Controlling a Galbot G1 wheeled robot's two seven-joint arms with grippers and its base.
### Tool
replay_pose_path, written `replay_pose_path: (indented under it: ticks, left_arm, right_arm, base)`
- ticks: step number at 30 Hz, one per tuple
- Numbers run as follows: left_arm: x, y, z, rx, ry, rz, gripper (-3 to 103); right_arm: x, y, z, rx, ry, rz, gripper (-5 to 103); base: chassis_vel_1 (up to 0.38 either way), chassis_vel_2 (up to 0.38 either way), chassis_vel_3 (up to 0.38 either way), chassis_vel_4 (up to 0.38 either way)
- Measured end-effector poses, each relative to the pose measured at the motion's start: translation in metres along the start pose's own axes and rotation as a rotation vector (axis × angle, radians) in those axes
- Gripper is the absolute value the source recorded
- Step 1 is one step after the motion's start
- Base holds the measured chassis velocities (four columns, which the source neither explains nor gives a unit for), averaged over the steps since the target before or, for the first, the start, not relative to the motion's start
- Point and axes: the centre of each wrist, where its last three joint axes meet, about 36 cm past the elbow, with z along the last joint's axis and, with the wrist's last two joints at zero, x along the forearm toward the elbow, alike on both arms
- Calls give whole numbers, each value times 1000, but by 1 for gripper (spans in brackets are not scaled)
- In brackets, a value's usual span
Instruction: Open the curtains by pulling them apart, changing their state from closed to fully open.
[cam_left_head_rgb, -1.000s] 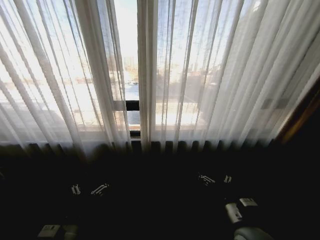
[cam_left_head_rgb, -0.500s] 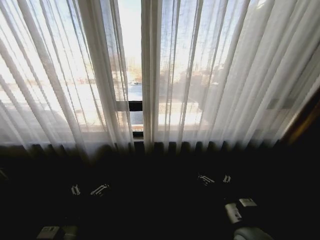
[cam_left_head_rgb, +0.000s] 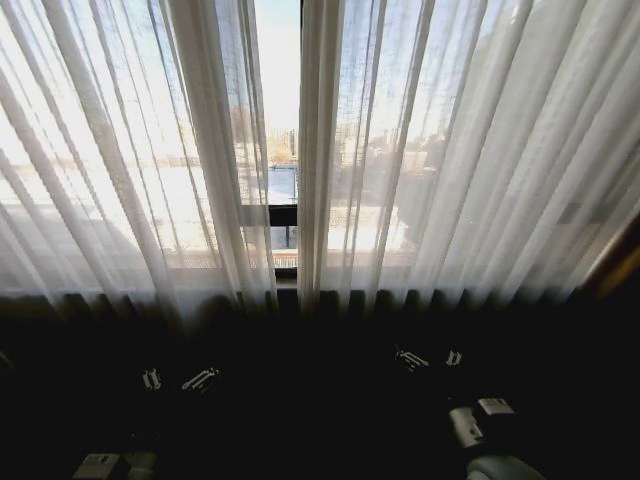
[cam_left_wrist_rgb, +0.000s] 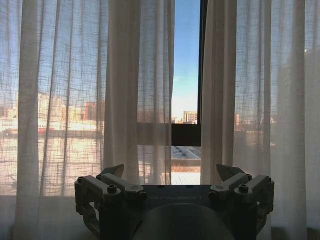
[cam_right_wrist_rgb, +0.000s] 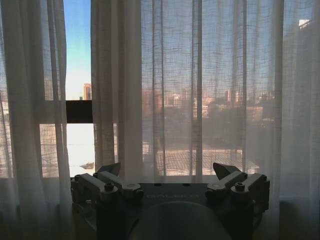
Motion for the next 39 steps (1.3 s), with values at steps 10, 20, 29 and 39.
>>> replay_pose_path:
  ticks: [10,20,29,39]
  left_arm:
    - [1,0,1,3,-4,4,100]
    - [1,-1,2,4,-5,6,100]
    - [1,0,3,4,-4,6,100]
    - [0,0,4,4,-2,7,100]
  right_arm:
    - [1,0,1,1,1,-22,100]
    - [0,0,3,-1,5,-30,100]
    - [0,0,4,-1,4,-38,100]
    - [-1,0,5,-1,4,-40,100]
  base:
    - [-182,142,180,-152]
    - [-161,272,160,-275]
    - [-99,341,101,-329]
    - [-87,333,78,-335]
